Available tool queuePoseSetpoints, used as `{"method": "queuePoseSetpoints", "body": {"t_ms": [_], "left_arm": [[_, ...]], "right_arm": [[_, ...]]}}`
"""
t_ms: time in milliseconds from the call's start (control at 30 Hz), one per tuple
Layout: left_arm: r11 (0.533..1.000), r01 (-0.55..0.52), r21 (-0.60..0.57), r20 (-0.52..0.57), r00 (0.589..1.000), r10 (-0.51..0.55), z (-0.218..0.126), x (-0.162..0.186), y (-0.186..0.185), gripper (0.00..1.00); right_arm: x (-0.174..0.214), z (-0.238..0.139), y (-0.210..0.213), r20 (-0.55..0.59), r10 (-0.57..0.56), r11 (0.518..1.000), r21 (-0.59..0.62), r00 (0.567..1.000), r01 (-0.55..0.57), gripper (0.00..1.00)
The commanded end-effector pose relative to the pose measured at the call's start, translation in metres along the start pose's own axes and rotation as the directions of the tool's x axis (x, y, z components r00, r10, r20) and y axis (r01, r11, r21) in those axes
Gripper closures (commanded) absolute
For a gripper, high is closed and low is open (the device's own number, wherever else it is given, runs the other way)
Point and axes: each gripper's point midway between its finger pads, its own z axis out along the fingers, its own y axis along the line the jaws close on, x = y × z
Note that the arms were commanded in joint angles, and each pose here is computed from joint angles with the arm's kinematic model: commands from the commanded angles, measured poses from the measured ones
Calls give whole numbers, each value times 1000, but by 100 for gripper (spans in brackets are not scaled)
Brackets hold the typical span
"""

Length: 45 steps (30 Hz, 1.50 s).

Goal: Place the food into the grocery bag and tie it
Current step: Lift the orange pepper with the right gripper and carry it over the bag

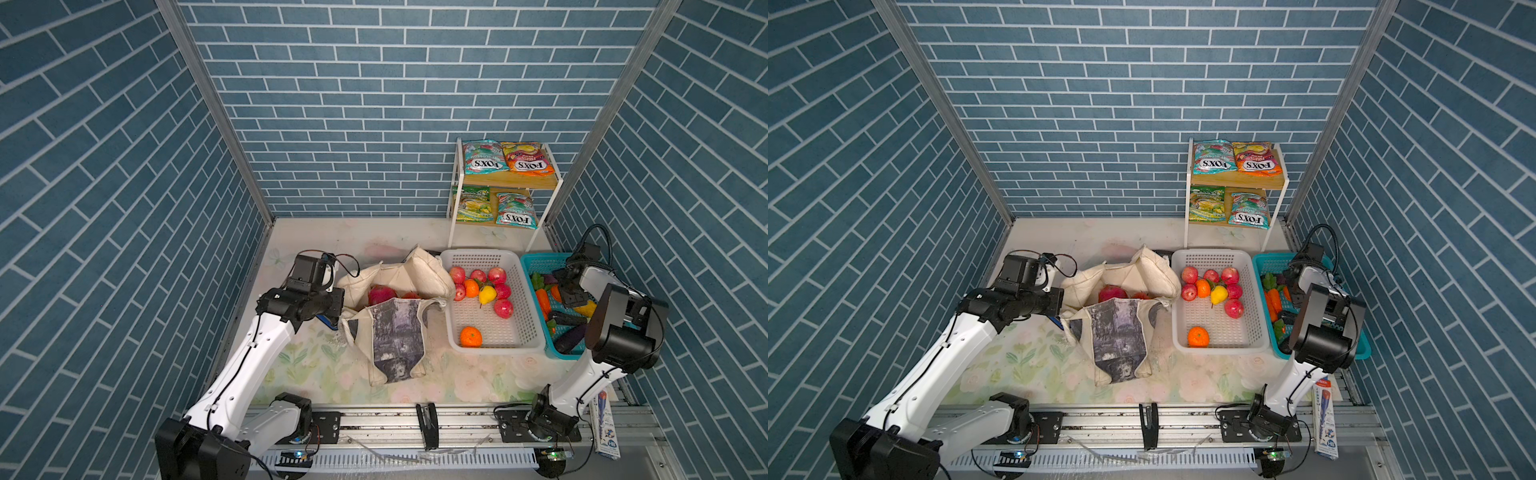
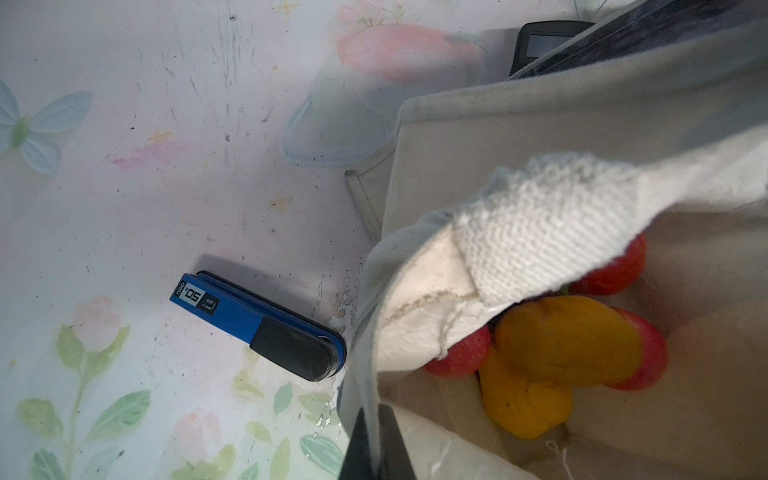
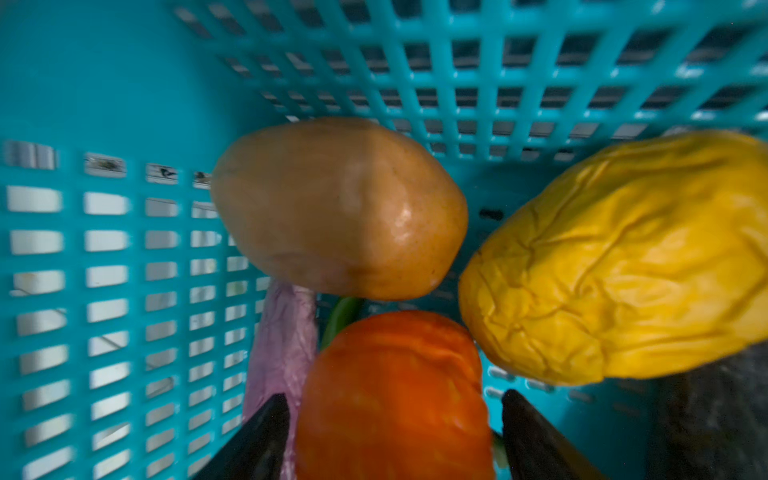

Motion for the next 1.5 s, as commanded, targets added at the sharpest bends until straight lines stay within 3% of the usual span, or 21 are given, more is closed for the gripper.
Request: {"method": "queuePoseSetpoints", "body": {"t_ms": [0, 133, 333, 467, 667, 900, 1200, 1467], "left_arm": [[1000, -1, 5, -21, 1000, 1, 2, 4, 0, 95], [1000, -2, 6, -20, 1000, 2, 2, 4, 0, 95], [1000, -2, 6, -17, 1000, 2, 1, 4, 0, 95], [1000, -2, 6, -12, 1000, 2, 0, 3, 0, 95], [1000, -1, 8, -7, 1000, 1, -2, 3, 0, 95], [1000, -1, 10, -3, 1000, 1, -3, 2, -1, 95], [1000, 0, 11, 1, 1000, 0, -4, 2, -1, 95], [1000, -1, 10, 8, 1000, 1, -5, 2, -1, 95]], "right_arm": [[-2, 4, 1, -1, 27, 1000, 10, 1000, -27, 16], [-1, 3, 1, -2, 29, 1000, 6, 1000, -29, 21], [-5, -12, 8, 26, 41, 996, -78, 999, -39, 47], [-6, -33, 10, 38, 47, 991, -129, 998, -42, 55], [-4, -77, 6, 58, 47, 974, -224, 997, -33, 57], [18, -138, 10, 36, -45, 932, -358, 998, 55, 56], [77, -220, 33, 56, -293, 806, -522, 955, 278, 56], [147, -275, 59, 51, -495, 653, -636, 868, 410, 56]]}}
